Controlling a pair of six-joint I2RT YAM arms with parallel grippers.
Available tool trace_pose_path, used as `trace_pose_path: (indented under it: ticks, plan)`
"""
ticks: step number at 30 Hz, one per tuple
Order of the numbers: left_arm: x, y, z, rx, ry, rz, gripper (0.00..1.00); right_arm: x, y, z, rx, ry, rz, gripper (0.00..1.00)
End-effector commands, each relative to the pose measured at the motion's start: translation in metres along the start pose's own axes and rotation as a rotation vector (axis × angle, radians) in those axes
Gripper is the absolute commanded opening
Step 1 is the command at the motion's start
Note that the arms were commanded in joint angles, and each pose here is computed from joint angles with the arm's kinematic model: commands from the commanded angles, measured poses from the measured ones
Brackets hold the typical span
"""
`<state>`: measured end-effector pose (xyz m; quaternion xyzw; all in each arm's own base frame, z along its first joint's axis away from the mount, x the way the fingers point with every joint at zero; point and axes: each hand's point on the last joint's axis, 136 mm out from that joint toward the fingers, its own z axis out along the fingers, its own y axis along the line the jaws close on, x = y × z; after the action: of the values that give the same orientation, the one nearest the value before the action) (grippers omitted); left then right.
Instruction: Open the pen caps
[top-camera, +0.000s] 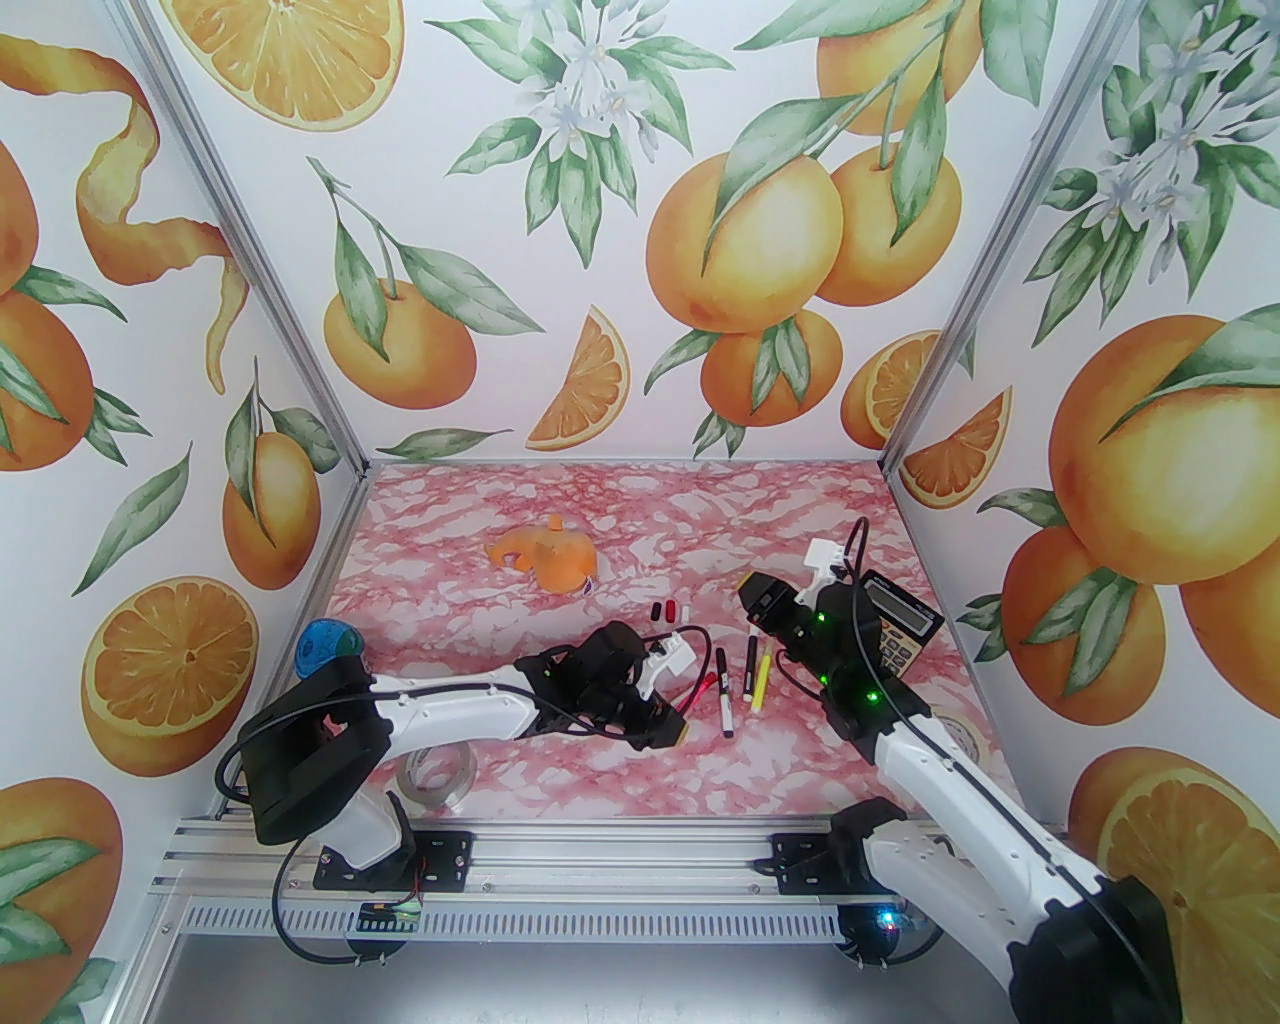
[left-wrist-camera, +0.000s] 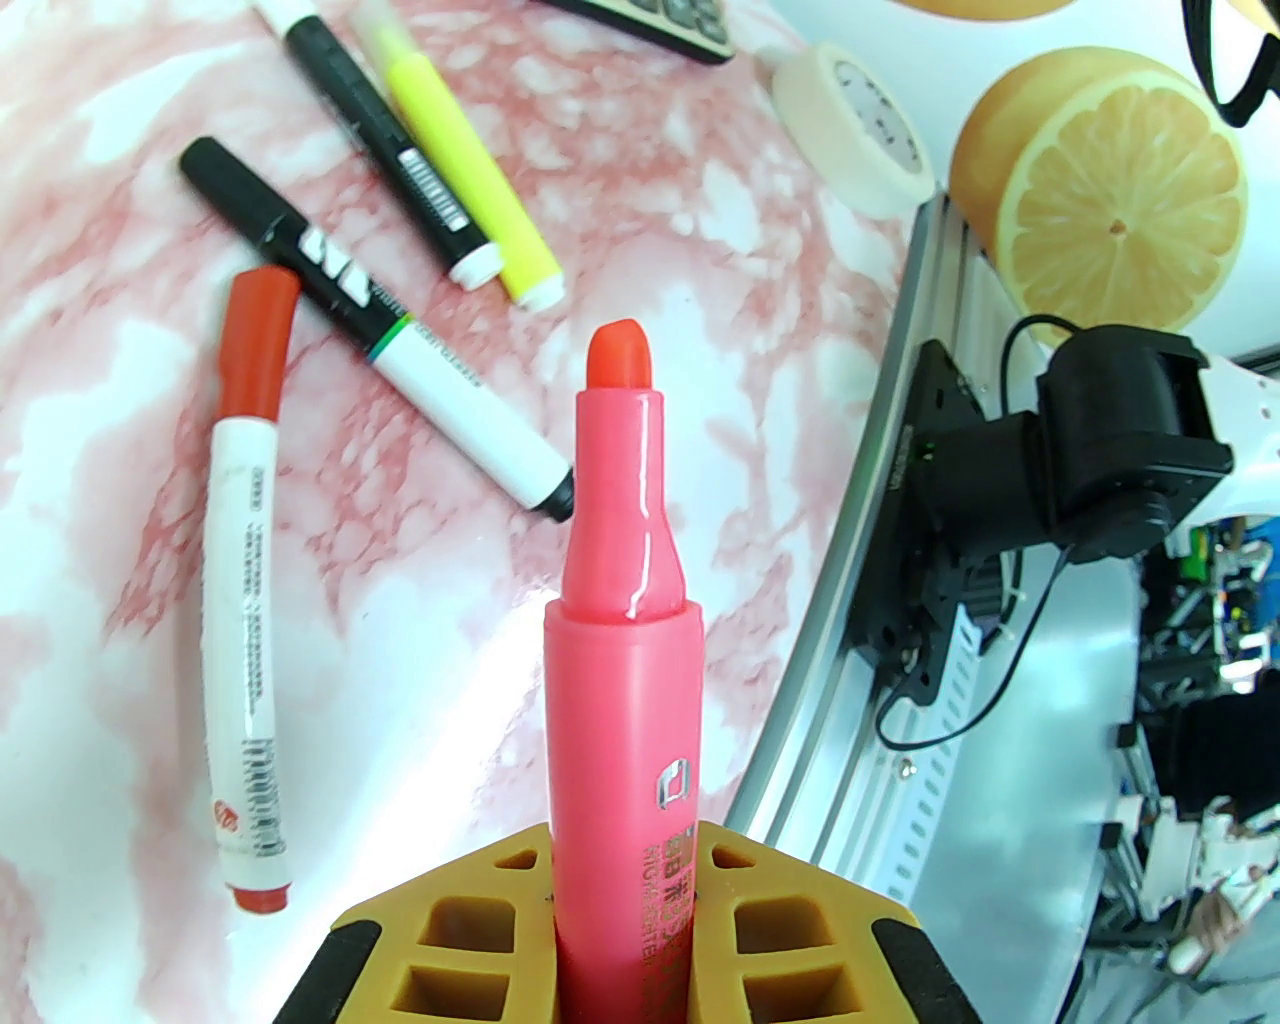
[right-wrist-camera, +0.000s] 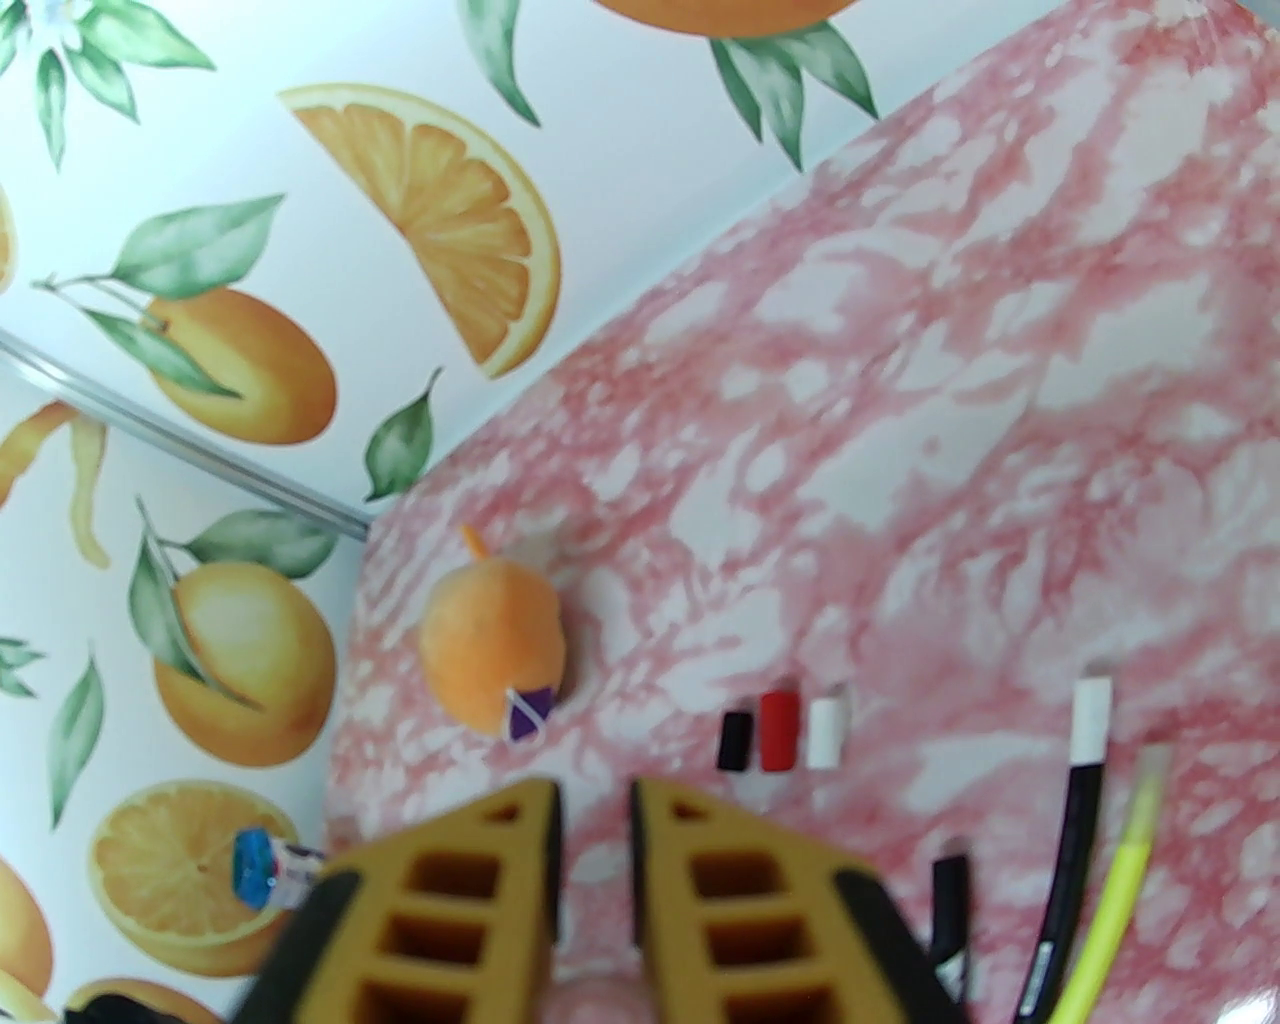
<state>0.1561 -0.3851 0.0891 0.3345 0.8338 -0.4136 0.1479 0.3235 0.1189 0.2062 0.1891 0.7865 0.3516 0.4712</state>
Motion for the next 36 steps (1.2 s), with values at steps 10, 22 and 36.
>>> trace_pose_path:
  ticks: [10, 22, 36]
  plan:
    - [-0.046, 0.012, -0.057, -0.050, -0.282, -0.050, 0.04, 0.030, -0.042, 0.029, 0.241, 0.246, -0.235, 0.10]
    - [-0.051, 0.036, -0.106, -0.095, -0.404, -0.123, 0.04, 0.069, -0.057, 0.076, 0.307, 0.387, -0.350, 0.11]
    - [-0.040, 0.047, -0.117, -0.120, -0.409, -0.151, 0.04, 0.088, -0.077, 0.119, 0.374, 0.448, -0.350, 0.11]
